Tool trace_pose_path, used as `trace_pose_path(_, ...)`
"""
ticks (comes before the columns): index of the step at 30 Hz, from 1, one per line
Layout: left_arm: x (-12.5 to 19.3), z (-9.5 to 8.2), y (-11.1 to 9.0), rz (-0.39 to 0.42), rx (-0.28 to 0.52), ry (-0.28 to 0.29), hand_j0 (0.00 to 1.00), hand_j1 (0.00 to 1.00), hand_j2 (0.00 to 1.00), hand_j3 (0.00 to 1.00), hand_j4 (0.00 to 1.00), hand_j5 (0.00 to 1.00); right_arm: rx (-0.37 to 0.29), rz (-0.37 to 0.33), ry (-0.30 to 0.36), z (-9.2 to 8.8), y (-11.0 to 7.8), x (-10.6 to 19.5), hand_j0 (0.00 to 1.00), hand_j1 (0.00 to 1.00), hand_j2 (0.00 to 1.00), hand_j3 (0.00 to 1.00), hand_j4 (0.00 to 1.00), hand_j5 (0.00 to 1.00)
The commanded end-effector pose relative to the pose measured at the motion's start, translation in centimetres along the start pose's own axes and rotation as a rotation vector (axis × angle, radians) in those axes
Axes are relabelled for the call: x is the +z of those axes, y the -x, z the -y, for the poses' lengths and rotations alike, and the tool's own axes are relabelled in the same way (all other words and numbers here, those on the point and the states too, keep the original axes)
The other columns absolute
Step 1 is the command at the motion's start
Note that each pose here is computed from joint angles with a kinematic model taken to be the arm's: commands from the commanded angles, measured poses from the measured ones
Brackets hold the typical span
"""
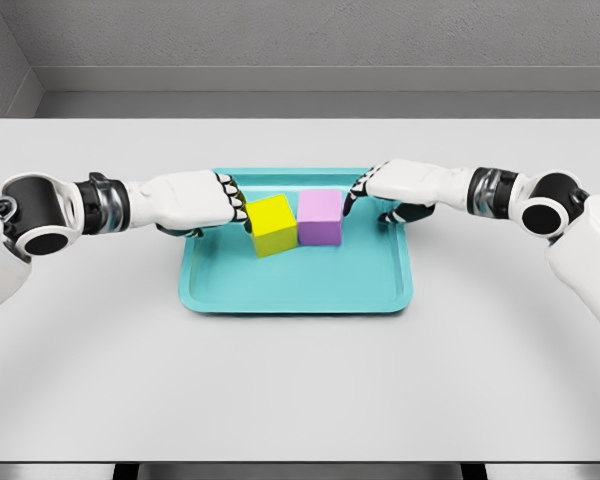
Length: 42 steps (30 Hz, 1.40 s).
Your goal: Push two cubes
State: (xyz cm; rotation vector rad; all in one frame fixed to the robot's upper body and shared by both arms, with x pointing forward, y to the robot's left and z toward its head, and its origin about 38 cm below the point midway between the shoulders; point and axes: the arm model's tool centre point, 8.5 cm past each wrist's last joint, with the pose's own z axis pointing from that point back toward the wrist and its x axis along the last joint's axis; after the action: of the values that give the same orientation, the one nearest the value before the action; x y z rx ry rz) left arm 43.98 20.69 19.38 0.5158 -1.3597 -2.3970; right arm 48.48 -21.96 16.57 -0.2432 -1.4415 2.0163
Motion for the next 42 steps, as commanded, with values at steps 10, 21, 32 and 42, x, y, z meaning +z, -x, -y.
trace_pose_path(10, 0.3, 0.9, 0.3, -0.008, -0.023, 0.057, 0.63, 0.63, 0.63, 0.63, 0.63, 0.63, -0.007, 0.004, -0.004, 0.0, -0.2, -1.3, 0.69, 0.69, 0.69, 0.69, 0.69, 0.69)
trace_pose_path(21, 1.8, 1.3, 1.4, -0.042, -0.030, 0.081, 0.63, 0.63, 0.63, 0.63, 0.63, 0.63, 0.001, -0.003, -0.004, 0.2, 0.0, -1.2, 0.69, 0.69, 0.69, 0.69, 0.69, 0.69)
trace_pose_path(32, 4.9, 1.1, 3.2, -0.096, -0.013, 0.073, 0.64, 0.64, 0.64, 0.64, 0.64, 0.64, 0.001, -0.014, -0.015, 0.2, 0.2, -1.7, 0.69, 0.69, 0.69, 0.69, 0.69, 0.69)
trace_pose_path(42, 6.1, 1.3, 4.0, -0.124, -0.011, 0.082, 0.64, 0.64, 0.64, 0.64, 0.64, 0.64, 0.012, -0.037, -0.028, 0.4, 0.8, -1.7, 0.69, 0.69, 0.69, 0.69, 0.69, 0.69)
